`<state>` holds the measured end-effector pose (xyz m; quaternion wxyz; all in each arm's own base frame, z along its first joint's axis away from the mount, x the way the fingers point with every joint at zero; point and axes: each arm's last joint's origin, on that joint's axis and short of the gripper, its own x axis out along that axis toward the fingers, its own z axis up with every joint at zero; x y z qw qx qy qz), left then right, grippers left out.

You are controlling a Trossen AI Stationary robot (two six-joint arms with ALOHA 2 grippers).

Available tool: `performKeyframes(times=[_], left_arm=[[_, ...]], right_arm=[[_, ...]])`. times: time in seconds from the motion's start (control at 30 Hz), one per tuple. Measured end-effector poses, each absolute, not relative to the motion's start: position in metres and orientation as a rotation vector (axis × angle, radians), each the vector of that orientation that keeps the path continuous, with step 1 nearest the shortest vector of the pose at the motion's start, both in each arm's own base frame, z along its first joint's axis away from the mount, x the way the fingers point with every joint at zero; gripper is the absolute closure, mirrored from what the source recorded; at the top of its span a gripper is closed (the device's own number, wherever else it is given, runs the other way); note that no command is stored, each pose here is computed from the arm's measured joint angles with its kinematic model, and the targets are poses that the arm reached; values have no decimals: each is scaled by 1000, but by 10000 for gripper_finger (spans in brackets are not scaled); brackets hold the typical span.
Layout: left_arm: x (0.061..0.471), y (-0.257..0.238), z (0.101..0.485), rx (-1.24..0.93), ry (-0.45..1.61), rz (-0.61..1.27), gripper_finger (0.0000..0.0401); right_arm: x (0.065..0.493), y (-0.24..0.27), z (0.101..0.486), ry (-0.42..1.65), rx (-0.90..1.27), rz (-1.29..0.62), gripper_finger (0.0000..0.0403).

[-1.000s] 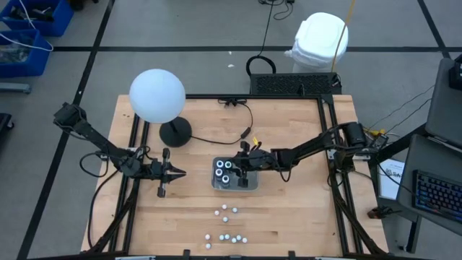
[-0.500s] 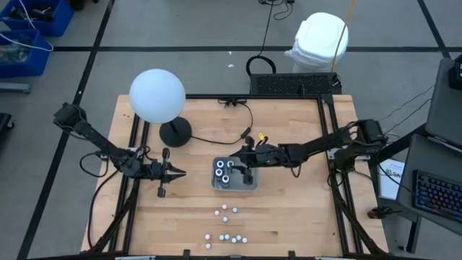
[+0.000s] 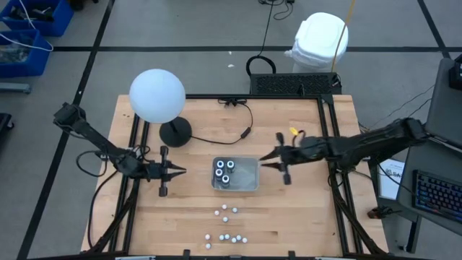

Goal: Pick & Place food coloring
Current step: Put the small orange food coloring bottle into the gray bin

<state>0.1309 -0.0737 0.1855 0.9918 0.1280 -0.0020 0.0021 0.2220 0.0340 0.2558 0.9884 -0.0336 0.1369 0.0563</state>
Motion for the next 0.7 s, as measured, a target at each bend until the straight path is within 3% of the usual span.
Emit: performKeyframes(times=[0.13,0.43,0.7], left_arm=[[139,-77,208,331,38,43,364],[150,-81,262,298,11,-88,366],[155,-80,265,206,69,-74,393]], right_arm=[[196,30,243,158,-54,115,395],[162,24,207,65,-18,128,400],[155,23,194,91,-20,129,402]])
